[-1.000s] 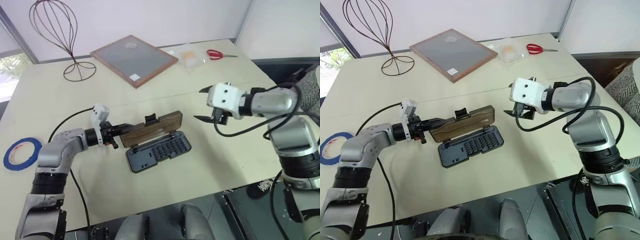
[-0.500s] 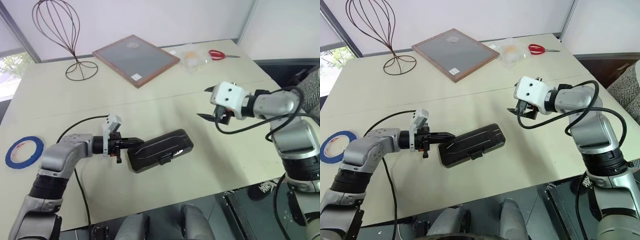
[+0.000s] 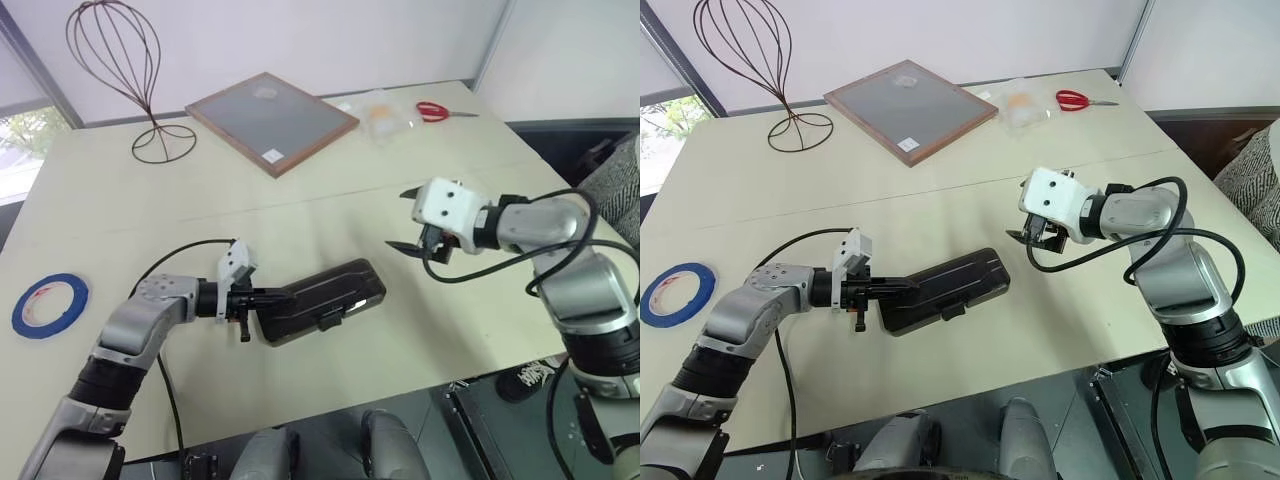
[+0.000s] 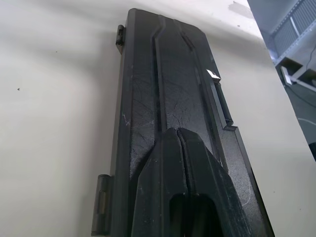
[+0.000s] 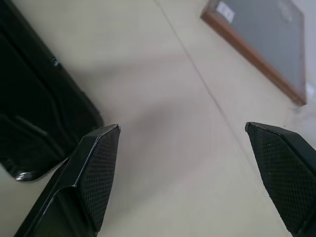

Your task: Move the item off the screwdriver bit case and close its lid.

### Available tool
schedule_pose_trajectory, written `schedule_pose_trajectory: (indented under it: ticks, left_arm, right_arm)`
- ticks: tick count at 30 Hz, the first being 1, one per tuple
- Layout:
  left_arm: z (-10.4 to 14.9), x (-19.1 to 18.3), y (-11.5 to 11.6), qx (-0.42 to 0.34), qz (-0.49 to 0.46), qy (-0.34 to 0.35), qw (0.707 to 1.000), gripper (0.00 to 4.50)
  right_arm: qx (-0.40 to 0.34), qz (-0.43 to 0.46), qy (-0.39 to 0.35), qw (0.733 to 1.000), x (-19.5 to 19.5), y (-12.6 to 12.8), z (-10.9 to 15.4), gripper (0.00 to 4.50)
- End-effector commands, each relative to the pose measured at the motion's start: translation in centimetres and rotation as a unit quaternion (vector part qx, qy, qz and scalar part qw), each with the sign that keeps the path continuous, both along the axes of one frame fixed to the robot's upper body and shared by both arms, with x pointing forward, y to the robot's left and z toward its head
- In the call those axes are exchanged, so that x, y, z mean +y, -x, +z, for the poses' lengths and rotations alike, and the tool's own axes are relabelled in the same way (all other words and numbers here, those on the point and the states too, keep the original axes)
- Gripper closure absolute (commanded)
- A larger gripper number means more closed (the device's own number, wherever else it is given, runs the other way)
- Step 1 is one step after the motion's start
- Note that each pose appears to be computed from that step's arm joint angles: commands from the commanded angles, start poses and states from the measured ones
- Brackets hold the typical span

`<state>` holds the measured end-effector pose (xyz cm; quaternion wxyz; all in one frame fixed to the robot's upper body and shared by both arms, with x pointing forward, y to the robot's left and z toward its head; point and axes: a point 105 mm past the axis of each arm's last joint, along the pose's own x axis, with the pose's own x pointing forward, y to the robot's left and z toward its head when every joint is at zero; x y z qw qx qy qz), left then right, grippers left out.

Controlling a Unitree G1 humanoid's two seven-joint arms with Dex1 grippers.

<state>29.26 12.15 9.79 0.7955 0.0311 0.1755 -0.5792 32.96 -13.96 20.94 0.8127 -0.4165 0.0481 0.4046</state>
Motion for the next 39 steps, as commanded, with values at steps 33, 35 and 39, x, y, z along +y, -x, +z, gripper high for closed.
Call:
schedule_pose_trajectory:
  ticks: [33,35,39]
  left_arm:
    - [2.0,-3.2,-6.2,0.006,0.027,0.008,1.000,4.50]
    - [1.4,-3.8,-5.9,0.009,0.017,0.005,1.000,4.50]
    - [0.3,-4.7,-5.1,0.013,-0.002,-0.002,1.000,4.50]
  right_arm:
    - [0.204,0.177,-0.060,0.961,8.1,6.0,-9.8,4.44]
    - [0.204,0.171,-0.058,0.962,8.0,5.8,-10.0,4.44]
    - [0.201,0.159,-0.051,0.965,7.8,5.6,-10.6,4.44]
